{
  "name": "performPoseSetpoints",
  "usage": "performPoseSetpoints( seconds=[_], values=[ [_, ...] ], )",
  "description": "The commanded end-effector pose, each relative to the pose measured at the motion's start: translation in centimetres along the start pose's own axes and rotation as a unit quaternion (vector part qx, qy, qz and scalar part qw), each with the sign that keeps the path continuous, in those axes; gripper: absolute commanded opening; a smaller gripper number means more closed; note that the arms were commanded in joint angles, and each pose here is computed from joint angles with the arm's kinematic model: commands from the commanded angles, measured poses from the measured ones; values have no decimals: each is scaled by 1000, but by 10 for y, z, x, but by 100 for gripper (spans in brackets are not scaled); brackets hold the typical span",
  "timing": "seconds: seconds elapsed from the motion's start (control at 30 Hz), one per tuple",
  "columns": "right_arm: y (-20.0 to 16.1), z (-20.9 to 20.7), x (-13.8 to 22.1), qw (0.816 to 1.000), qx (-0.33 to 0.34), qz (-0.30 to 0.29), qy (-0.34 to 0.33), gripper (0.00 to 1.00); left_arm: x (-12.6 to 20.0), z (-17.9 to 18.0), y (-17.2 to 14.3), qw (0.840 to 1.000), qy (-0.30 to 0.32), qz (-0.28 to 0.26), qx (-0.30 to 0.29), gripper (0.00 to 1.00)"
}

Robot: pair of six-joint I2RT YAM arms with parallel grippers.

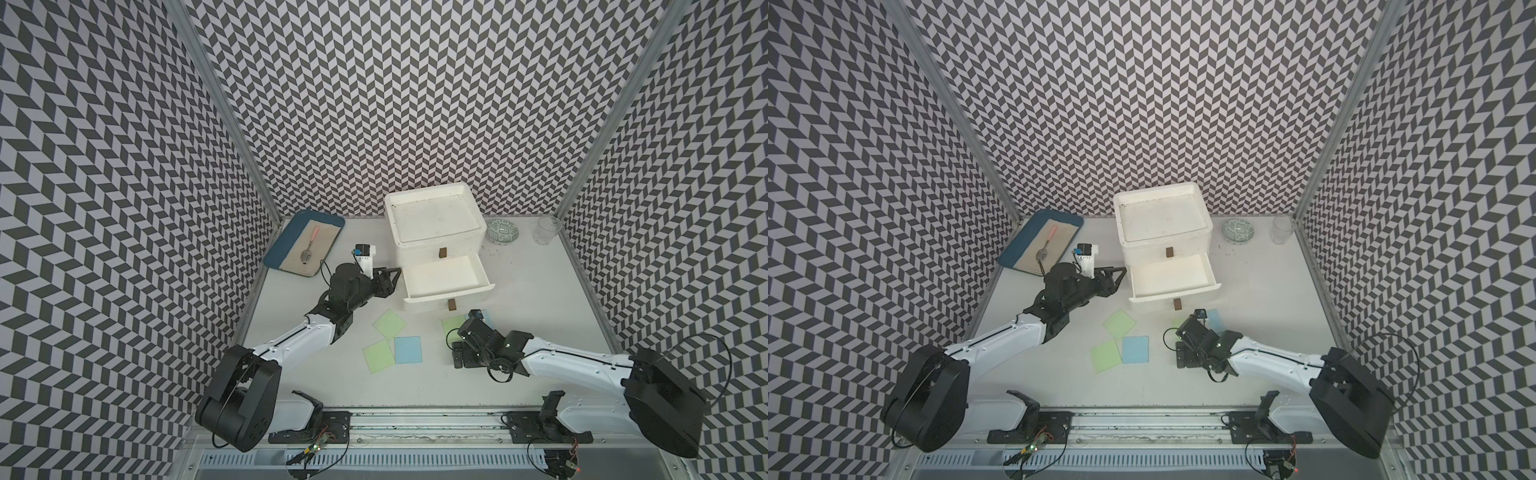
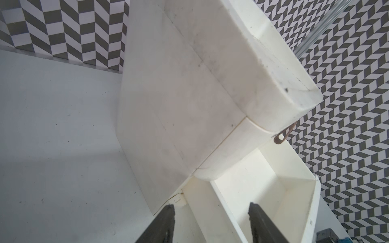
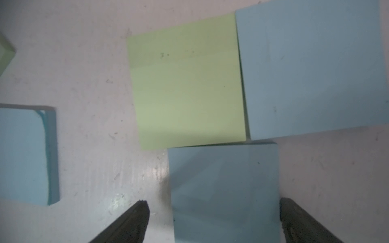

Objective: Please put the sticky notes in the drawer by color
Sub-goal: Pick up the sticky notes from the center of the board.

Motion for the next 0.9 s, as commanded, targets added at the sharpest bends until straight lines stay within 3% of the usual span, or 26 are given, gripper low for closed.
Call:
performPoseSetpoints(
  seconds=[0.0,0.4,0.5,0.67,0.87],
  values=[
    [-11,2,3,1000,5,13,2,100,-1,-2,0,1000,-11,-4,-1,59],
    [-22,5,-16,990,42,36,-129,99,3,-5,3,1000,-15,-12,-2,59],
    [-24,3,-16,990,42,37,-132,92,4,-6,4,1000,-17,-14,-3,59],
    [-26,2,-13,993,34,35,-108,71,4,-6,4,1000,-18,-14,-3,59],
    [-19,7,-3,995,37,13,-90,69,5,-7,4,1000,-19,-15,-3,59]
  ],
)
Point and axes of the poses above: each gripper's point midway between its finger pads, its own x axis back along the fingers, its own z axis along the line the jaws close on, y = z × x, the point moved 7 cm from there along x, back along the fingers, and after that the axes turned 5 degrees about -x, right-handed, at the moved point
